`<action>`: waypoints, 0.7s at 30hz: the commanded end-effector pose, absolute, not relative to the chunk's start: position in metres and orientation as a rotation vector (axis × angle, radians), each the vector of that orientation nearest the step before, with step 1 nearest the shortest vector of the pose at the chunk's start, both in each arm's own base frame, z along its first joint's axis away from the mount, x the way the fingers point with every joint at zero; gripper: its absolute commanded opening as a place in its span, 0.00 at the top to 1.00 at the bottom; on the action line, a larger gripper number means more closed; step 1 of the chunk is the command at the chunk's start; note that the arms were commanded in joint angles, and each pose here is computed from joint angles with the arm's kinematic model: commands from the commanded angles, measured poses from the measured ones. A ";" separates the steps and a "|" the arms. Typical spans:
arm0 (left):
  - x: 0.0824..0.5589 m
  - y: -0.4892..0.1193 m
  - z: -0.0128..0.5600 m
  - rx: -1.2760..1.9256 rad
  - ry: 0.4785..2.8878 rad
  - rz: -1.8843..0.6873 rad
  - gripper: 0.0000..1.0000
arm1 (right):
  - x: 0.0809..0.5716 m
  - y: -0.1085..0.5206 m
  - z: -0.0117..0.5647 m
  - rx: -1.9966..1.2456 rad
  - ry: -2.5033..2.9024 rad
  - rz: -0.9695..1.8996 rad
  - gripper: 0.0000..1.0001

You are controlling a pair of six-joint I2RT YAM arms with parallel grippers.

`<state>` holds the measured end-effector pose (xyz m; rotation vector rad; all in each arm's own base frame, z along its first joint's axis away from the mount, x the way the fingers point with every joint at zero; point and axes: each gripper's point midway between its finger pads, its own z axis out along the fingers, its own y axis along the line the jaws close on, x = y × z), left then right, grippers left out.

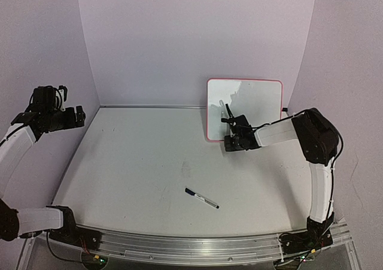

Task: Write a sentence on the whiteboard
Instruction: Pick up the whiteboard stand from the corner of the board.

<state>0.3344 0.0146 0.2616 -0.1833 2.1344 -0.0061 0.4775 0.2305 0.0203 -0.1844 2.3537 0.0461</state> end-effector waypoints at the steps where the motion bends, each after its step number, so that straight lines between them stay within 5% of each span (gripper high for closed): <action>1: 0.338 0.014 0.266 -0.163 2.108 0.003 0.00 | 0.487 0.241 0.034 -0.220 2.279 0.048 0.87; 4: 0.338 0.014 0.266 -0.163 2.109 0.003 0.00 | 0.482 0.246 0.034 -0.236 2.271 0.029 1.00; 21: 0.338 0.013 0.266 -0.159 2.109 -0.006 0.01 | 0.403 0.349 0.060 -0.253 2.187 0.146 1.00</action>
